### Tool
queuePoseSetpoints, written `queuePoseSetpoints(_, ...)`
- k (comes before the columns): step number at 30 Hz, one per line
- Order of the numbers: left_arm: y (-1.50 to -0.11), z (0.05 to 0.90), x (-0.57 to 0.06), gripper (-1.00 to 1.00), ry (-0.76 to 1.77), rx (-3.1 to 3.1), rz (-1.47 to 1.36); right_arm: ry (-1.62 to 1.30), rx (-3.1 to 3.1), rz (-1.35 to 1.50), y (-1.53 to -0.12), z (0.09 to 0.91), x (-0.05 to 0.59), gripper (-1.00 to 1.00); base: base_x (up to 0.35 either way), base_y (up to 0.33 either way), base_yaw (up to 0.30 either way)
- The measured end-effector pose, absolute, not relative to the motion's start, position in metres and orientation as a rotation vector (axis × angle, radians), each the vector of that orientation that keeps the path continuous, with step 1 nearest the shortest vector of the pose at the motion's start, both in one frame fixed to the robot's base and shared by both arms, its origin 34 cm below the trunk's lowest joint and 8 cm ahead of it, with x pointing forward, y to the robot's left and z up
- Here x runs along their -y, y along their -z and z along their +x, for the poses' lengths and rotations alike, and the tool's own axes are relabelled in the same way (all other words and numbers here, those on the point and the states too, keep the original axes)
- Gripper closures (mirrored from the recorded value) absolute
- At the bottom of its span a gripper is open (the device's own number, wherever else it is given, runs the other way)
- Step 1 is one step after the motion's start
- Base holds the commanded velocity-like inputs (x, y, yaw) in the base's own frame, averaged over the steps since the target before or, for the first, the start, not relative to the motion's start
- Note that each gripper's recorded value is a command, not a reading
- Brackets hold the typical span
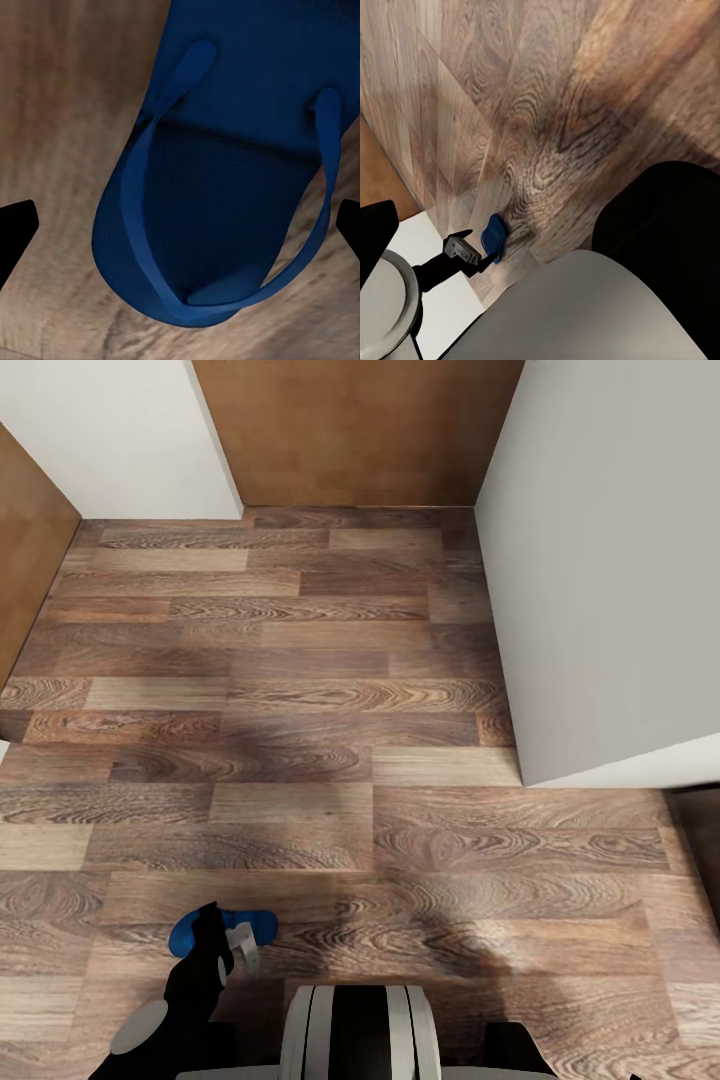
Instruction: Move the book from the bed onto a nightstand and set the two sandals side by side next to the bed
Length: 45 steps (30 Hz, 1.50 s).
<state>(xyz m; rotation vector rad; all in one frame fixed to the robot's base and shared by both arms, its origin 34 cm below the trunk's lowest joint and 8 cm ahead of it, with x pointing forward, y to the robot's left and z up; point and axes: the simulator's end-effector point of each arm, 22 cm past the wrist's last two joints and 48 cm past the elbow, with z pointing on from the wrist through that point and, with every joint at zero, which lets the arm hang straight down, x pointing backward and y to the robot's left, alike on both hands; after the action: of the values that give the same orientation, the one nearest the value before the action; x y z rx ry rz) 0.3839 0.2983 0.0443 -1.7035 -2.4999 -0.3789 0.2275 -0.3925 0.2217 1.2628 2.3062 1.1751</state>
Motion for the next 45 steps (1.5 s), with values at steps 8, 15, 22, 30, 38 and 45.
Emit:
queuePoseSetpoints(8, -0.044, 0.384, -0.298, -1.0, 0.377, 2.502, -1.701, -1.175, -2.306, 1.263, -0.222, 0.228, 0.393, -1.0, 0.001, 0.0, 0.0)
queuePoseSetpoints(15, -0.042, 0.38, -0.298, -1.0, 0.368, 2.498, -1.696, -1.172, -2.312, 1.27, -0.22, 0.225, 0.393, -1.0, 0.0, 0.0, 0.0)
queuePoseSetpoints(22, -0.033, 0.367, -0.298, -1.0, 0.341, 2.478, -1.69, -1.161, -2.332, 1.295, -0.216, 0.218, 0.393, -1.0, 0.0, 0.0, 0.0)
queuePoseSetpoints(30, -0.033, 0.367, -0.297, -1.0, 0.34, 2.479, -1.69, -1.161, -2.332, 1.295, -0.216, 0.218, 0.393, -1.0, 0.0, 0.0, 0.0)
queuePoseSetpoints(38, -0.033, 0.367, -0.297, -1.0, 0.339, 2.48, -1.688, -1.161, -2.332, 1.295, -0.216, 0.218, 0.393, -1.0, 0.0, 0.0, 0.0)
queuePoseSetpoints(45, -0.033, 0.367, -0.298, 1.0, 0.34, 2.481, -1.686, -1.161, -2.333, 1.296, -0.216, 0.217, 0.393, -1.0, 0.0, 0.0, 0.0)
